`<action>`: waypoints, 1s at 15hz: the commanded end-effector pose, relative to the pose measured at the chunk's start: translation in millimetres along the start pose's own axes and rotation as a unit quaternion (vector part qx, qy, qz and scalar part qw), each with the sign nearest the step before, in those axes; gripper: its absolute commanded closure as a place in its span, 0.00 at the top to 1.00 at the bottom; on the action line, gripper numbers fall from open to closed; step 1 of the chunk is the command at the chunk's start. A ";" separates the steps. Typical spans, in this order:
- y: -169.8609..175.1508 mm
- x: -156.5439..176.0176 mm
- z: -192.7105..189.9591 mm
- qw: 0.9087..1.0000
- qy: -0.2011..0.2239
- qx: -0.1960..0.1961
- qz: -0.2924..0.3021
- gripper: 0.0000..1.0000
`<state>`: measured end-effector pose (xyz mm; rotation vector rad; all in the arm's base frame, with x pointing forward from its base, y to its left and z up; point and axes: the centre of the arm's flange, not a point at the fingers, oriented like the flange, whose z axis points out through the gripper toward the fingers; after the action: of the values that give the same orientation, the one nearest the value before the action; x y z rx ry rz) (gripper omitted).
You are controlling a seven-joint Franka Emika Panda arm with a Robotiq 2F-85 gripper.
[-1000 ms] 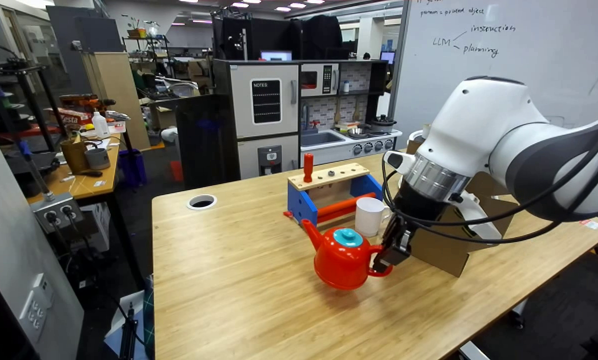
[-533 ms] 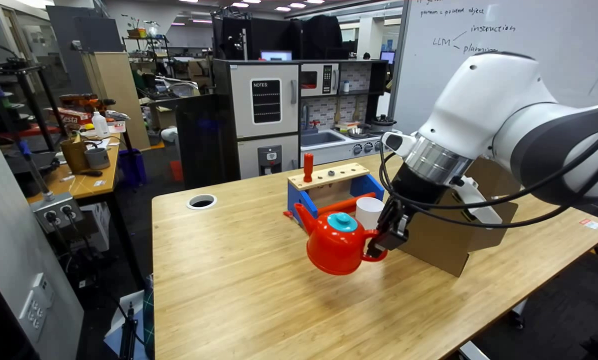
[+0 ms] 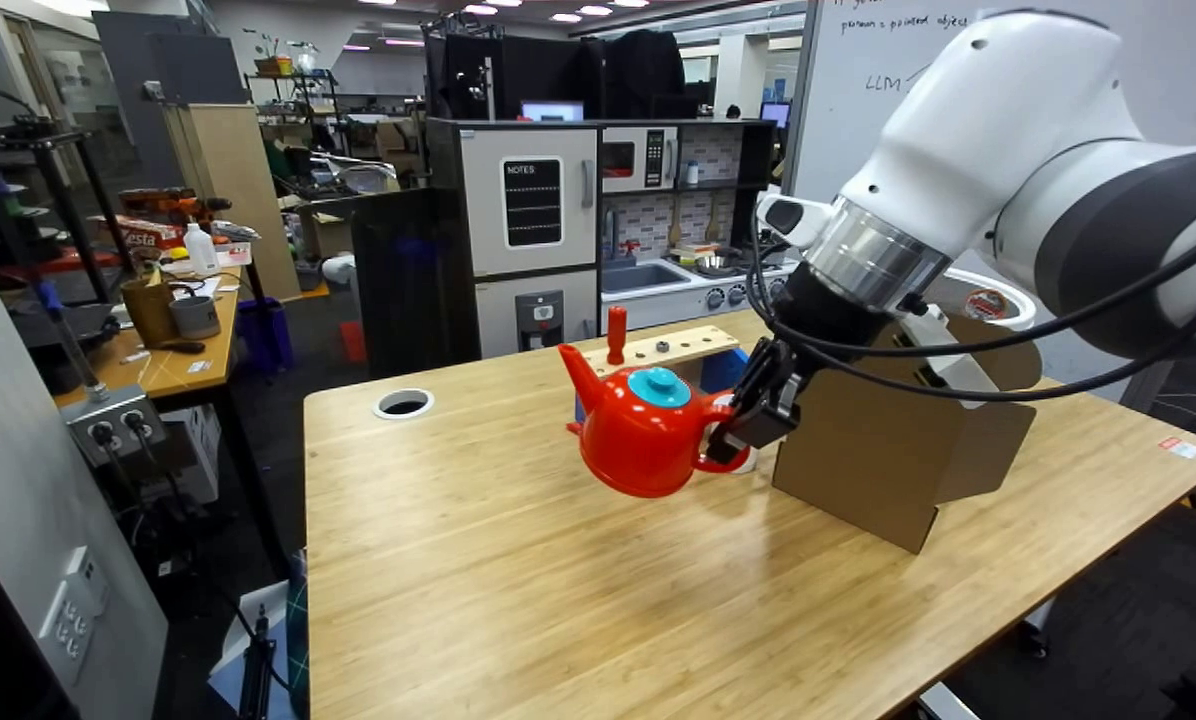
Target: Put the kettle on the top shelf of the stand
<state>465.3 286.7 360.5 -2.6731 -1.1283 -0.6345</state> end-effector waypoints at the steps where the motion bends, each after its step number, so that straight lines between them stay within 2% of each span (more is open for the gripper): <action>1: -9.5 9.7 -40.9 1.000 0.009 -0.018 -0.018 0.04; 5: -6.4 22.5 -65.3 0.999 0.029 -0.035 -0.023 0.04; 13: 42.3 22.1 -121.7 0.996 0.037 -0.081 0.001 0.04; 15: 54.1 16.6 -135.0 0.994 0.030 -0.104 0.004 0.04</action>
<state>498.3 243.8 462.5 -2.7248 -1.0879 -0.8546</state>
